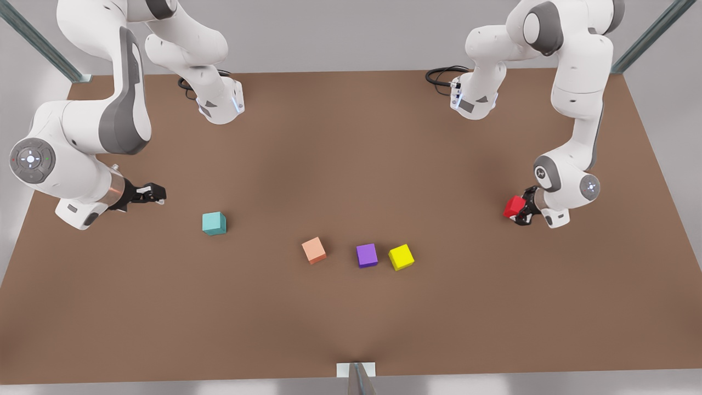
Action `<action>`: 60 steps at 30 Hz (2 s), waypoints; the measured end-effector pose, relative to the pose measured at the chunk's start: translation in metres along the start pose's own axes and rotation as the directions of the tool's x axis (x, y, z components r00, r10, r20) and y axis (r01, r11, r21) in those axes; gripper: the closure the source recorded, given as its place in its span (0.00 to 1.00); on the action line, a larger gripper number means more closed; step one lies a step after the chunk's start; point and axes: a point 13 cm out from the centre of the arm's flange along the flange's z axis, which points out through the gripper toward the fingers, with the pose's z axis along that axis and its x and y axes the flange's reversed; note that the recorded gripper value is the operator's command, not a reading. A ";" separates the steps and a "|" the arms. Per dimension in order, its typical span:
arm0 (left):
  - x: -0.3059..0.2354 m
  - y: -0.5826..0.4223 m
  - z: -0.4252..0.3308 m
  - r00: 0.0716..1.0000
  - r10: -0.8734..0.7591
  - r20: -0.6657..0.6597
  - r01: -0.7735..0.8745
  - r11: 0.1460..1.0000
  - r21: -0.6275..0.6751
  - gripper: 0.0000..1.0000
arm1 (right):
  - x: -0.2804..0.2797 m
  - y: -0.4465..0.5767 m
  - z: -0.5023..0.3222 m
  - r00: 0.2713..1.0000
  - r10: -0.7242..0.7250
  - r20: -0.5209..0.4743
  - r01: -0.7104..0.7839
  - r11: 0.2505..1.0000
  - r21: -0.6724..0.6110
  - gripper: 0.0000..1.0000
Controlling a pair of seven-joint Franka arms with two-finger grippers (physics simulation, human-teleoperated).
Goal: Pick up red wooden cube and pass to hand red wooden cube and place in blue wooden cube
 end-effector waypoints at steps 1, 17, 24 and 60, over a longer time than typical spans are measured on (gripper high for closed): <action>0.005 -0.017 -0.011 1.000 0.021 0.011 -0.021 0.999 0.024 0.40 | -0.001 -0.001 -0.002 1.000 0.000 0.004 0.000 1.000 0.002 0.00; 0.351 -0.332 -0.159 0.653 0.660 -0.371 -0.514 0.746 0.423 0.40 | -0.178 0.252 0.100 0.727 -0.328 0.604 0.687 0.346 -0.639 0.00; 0.433 -0.351 -0.153 0.432 0.738 -0.518 -0.395 0.671 0.627 0.40 | -0.195 0.299 0.096 0.423 -0.217 0.880 0.906 0.116 -0.407 0.00; 0.498 -0.422 -0.157 0.367 0.928 -0.059 -0.363 0.201 0.910 0.40 | -0.204 0.424 0.130 -0.221 -0.115 0.968 0.974 0.024 0.225 0.00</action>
